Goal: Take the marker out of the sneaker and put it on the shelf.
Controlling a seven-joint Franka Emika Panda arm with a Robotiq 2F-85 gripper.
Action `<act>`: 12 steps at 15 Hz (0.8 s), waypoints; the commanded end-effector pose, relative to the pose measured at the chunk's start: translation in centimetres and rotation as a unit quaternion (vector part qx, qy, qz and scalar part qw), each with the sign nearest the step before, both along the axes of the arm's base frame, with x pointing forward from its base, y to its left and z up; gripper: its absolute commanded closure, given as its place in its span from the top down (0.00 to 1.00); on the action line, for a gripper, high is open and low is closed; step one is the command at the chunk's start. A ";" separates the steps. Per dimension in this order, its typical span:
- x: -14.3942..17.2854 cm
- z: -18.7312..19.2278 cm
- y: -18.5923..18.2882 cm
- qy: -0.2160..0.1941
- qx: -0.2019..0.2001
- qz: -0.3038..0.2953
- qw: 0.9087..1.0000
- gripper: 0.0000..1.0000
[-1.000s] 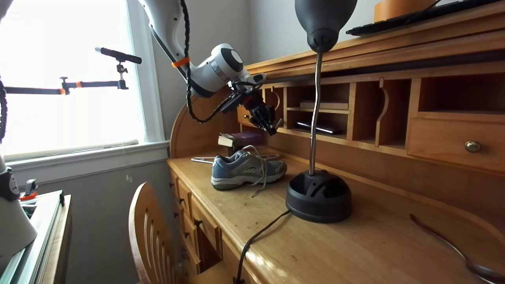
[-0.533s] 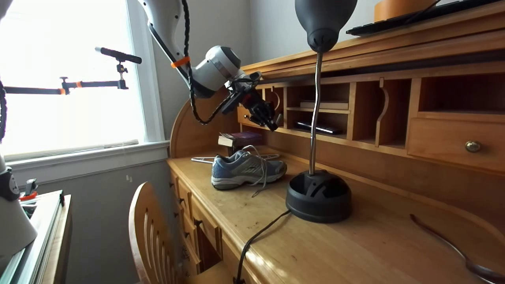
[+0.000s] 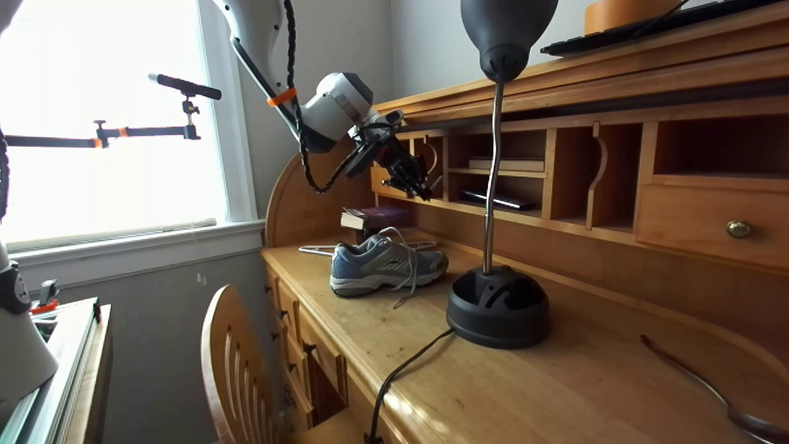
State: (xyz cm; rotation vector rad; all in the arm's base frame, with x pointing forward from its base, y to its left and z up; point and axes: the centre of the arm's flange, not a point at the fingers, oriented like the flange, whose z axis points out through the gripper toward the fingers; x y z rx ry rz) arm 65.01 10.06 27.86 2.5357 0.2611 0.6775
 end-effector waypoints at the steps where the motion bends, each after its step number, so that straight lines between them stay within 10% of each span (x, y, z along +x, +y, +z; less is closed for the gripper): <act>1: 0.6 0.2 0.8 -0.021 -0.005 -0.005 1.000 0.03; 12: 1.6 0.6 1.5 -0.057 -0.014 -0.002 0.998 0.03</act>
